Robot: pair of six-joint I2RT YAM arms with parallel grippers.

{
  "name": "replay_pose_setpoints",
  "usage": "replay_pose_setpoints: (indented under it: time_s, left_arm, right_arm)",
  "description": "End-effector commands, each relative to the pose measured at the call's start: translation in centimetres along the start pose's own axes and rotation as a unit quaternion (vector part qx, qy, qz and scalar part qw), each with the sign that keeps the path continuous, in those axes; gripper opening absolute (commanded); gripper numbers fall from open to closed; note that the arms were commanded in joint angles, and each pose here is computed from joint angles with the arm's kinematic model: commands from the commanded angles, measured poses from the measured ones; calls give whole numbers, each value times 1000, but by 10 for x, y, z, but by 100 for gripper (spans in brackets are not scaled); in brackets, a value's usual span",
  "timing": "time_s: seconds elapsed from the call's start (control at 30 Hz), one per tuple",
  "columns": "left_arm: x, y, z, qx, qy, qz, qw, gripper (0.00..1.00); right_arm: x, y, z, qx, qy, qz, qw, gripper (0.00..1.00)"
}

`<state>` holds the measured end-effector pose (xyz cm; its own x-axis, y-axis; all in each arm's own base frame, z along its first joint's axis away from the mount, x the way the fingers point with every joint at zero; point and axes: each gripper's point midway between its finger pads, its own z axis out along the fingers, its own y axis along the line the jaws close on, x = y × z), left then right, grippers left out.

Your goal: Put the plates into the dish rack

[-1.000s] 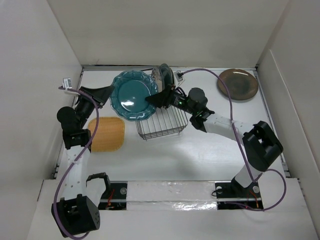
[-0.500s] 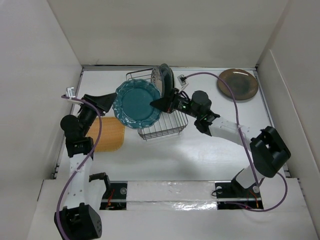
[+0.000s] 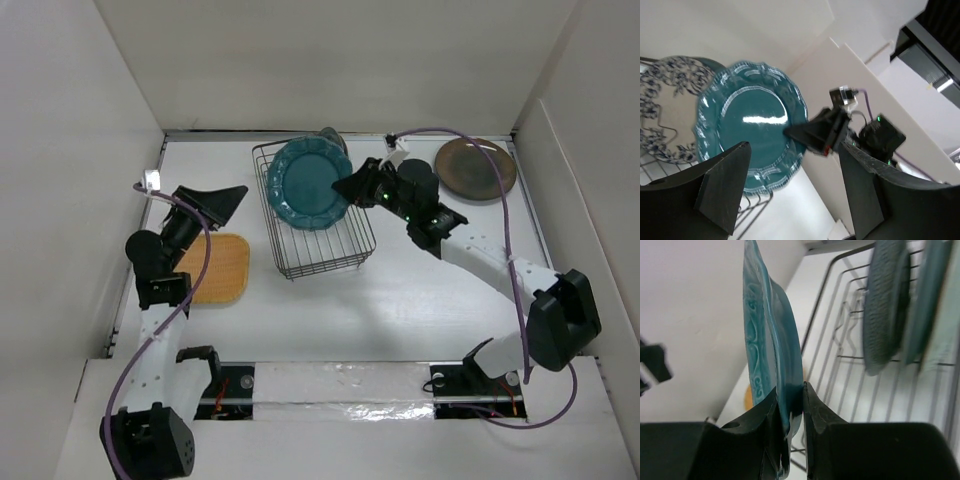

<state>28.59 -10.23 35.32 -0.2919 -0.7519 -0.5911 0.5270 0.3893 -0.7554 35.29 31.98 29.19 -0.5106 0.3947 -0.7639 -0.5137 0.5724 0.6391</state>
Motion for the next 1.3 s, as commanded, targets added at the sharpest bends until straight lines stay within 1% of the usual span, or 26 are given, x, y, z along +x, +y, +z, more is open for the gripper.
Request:
replay_pose_setpoints:
  time_s: [0.0,0.03,0.07,0.1,0.13,0.17,0.2,0.23,0.27,0.3,0.33,0.37,0.4,0.47,0.5,0.57,0.63,0.7,0.73,0.77,0.87,0.9,0.97,1.13,1.17,1.27]
  left_arm:
    - [7,-52,0,74,20,52,996,67]
    - [10,-55,1,70,26,62,995,65]
    - [12,-62,3,72,32,72,994,49]
    - [20,-57,5,57,44,65,995,39]
    - [35,-64,6,72,66,77,992,32]
    - [40,-66,7,74,74,87,991,19]
    - [48,-56,7,49,89,83,991,12]
    - [52,-53,6,44,95,113,988,8]
    - [53,-52,4,40,97,125,987,0]
    - [57,-40,3,10,103,125,987,0]
    - [61,-39,1,0,105,135,985,0]
    - [75,-39,-1,-5,128,151,980,0]
    - [79,-35,-2,-13,129,155,979,0]
    - [87,-31,-7,-20,142,162,976,0]
    - [93,-21,-10,-46,149,179,971,0]
    - [97,-14,-15,-72,152,194,966,0]
    - [97,-14,-16,-79,147,208,964,0]
    - [93,-15,-17,-96,144,215,961,4]
    - [96,-19,-17,-91,148,221,960,6]
    - [95,-21,-17,-91,147,227,958,8]
    - [99,-25,-19,-90,153,236,955,9]
    - [97,-21,-20,-101,151,238,954,9]
    - [100,-22,-22,-101,155,242,953,9]
    - [101,-23,-23,-104,156,246,951,10]
    - [101,-22,-23,-105,157,246,951,13]
    - [101,-20,-23,-110,156,247,950,16]
  right_arm:
    - [-110,54,-25,-1,-149,-46,988,0]
    - [-114,53,-24,24,-156,-64,985,0]
    - [-126,43,-26,70,-178,-70,979,0]
    - [-130,41,-22,93,-175,-78,977,0]
    - [-133,39,-20,112,-177,-92,973,0]
    - [-136,34,-19,145,-188,-98,967,0]
    - [-138,33,-12,161,-184,-103,964,0]
    - [-139,32,-9,174,-187,-113,960,0]
    - [-139,32,-7,190,-195,-117,955,0]
    - [-133,26,-4,210,-182,-125,952,0]
    - [-134,27,5,221,-183,-135,948,0]
    - [-135,24,8,240,-187,-140,942,0]
    - [-129,26,13,247,-180,-148,941,0]
    - [-133,20,24,279,-183,-165,928,0]
    - [-128,21,28,287,-176,-172,926,0]
    - [-131,18,37,309,-179,-189,915,0]
    - [-123,21,44,321,-167,-212,908,0]
    - [-123,20,53,338,-167,-228,898,0]
    - [-123,17,56,345,-164,-237,893,0]
    - [-121,19,58,349,-163,-241,891,0]
    - [-116,14,71,360,-153,-253,885,0]
    - [-113,11,77,364,-148,-258,883,0]
    - [-111,6,78,376,-146,-264,876,0]
    - [-110,3,84,381,-146,-267,873,0]
    - [-110,3,85,381,-146,-268,873,0]
    - [-108,2,91,381,-143,-274,872,0]
